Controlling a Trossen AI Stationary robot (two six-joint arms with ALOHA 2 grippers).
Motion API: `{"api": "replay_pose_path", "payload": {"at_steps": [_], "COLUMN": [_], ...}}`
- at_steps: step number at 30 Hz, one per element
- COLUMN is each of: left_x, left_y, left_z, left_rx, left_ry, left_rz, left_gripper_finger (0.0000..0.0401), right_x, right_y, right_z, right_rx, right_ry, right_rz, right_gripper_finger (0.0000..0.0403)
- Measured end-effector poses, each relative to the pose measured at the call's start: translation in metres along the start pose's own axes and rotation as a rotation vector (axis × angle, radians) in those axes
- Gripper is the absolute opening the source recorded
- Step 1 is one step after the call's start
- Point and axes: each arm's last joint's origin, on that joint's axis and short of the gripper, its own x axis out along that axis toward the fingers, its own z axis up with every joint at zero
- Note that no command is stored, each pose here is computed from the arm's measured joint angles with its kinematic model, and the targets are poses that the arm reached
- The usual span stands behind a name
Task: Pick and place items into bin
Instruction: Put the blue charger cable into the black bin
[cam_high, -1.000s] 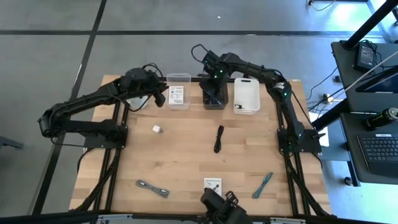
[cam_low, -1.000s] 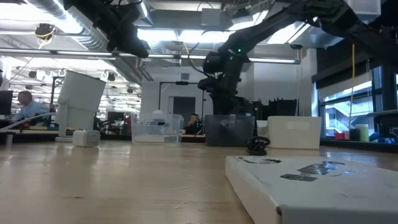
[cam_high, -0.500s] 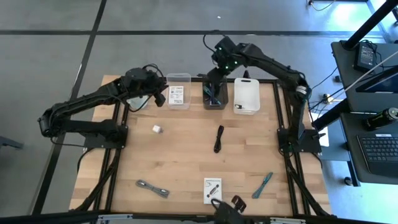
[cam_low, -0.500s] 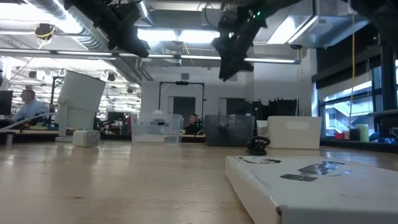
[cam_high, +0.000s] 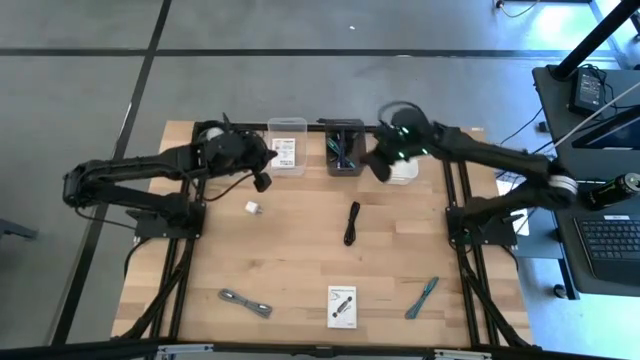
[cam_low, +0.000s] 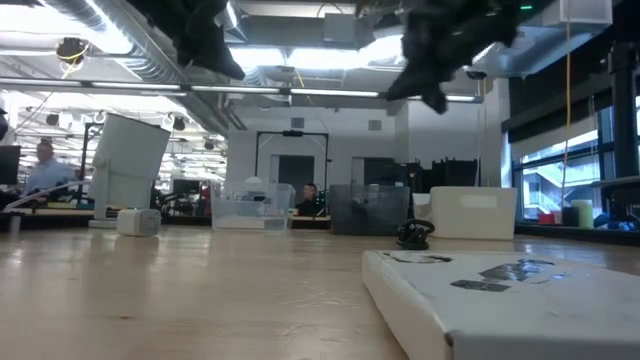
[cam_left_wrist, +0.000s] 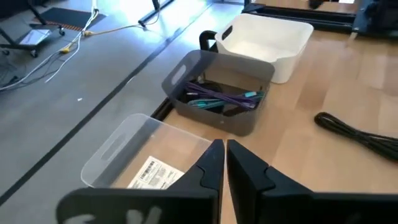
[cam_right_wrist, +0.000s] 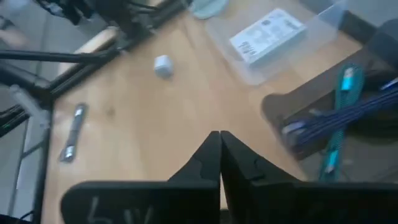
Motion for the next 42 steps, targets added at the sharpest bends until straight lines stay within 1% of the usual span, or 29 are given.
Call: {"api": "replay_pose_path", "payload": {"at_steps": [4, 8, 10, 12, 14, 17, 20, 24, 27, 29, 30, 34, 36, 39, 42], "left_x": [-0.002, -0.005, -0.006, -0.006, -0.007, -0.008, -0.009, -0.011, -0.012, -0.012, -0.012, -0.013, -0.013, -0.013, -0.013], "left_y": [-0.008, -0.015, -0.017, -0.019, -0.021, -0.024, -0.026, -0.029, -0.031, -0.031, -0.031, -0.031, -0.030, -0.030, -0.030], "left_z": [-0.002, -0.004, -0.004, -0.005, -0.005, -0.007, -0.008, -0.009, -0.011, -0.012, -0.013, -0.017, -0.018, -0.019, -0.020], "left_rx": [0.103, 0.190, 0.194, 0.171, 0.159, 0.170, 0.160, 0.157, 0.168, 0.176, 0.180, 0.185, 0.189, 0.194, 0.197], "left_ry": [0.011, 0.017, 0.021, 0.021, 0.023, 0.035, 0.045, 0.049, 0.063, 0.077, 0.086, 0.121, 0.133, 0.147, 0.155], "left_rz": [-0.028, -0.095, -0.111, -0.120, -0.130, -0.142, -0.152, -0.167, -0.175, -0.177, -0.177, -0.174, -0.173, -0.172, -0.191], "left_gripper_finger": [0.0002, 0.0003, 0.0002, 0.0001, 0.0002, 0.0001, 0.0001, 0.0002, 0.0001, 0.0001, 0.0002, 0.0002, 0.0001, 0.0002, 0.0003], "right_x": [-0.019, -0.036, -0.043, -0.049, -0.054, -0.062, -0.068, -0.076, -0.075, -0.067, -0.063, -0.039, -0.027, -0.014, -0.006], "right_y": [0.012, 0.022, 0.027, 0.032, 0.038, 0.051, 0.065, 0.083, 0.096, 0.107, 0.114, 0.135, 0.142, 0.147, 0.152], "right_z": [-0.037, -0.068, -0.082, -0.094, -0.106, -0.118, -0.127, -0.143, -0.154, -0.160, -0.163, -0.186, -0.201, -0.218, -0.226], "right_rx": [0.032, 0.097, 0.140, 0.178, 0.191, 0.173, 0.114, 0.000, -0.066, -0.117, -0.163, -0.442, -0.547, -0.610, -0.619], "right_ry": [-0.024, -0.012, 0.009, 0.049, 0.113, 0.229, 0.350, 0.574, 0.741, 0.811, 0.845, 0.998, 1.080, 1.157, 1.165], "right_rz": [0.056, 0.110, 0.133, 0.133, 0.114, 0.084, 0.103, 0.102, 0.108, 0.122, 0.132, 0.175, 0.179, 0.160, 0.162], "right_gripper_finger": [0.0006, 0.0005, 0.0003, 0.0002, 0.0002, 0.0002, 0.0001, 0.0001, 0.0001, 0.0001, 0.0001, 0.0001, 0.0002, 0.0015, 0.0039]}}
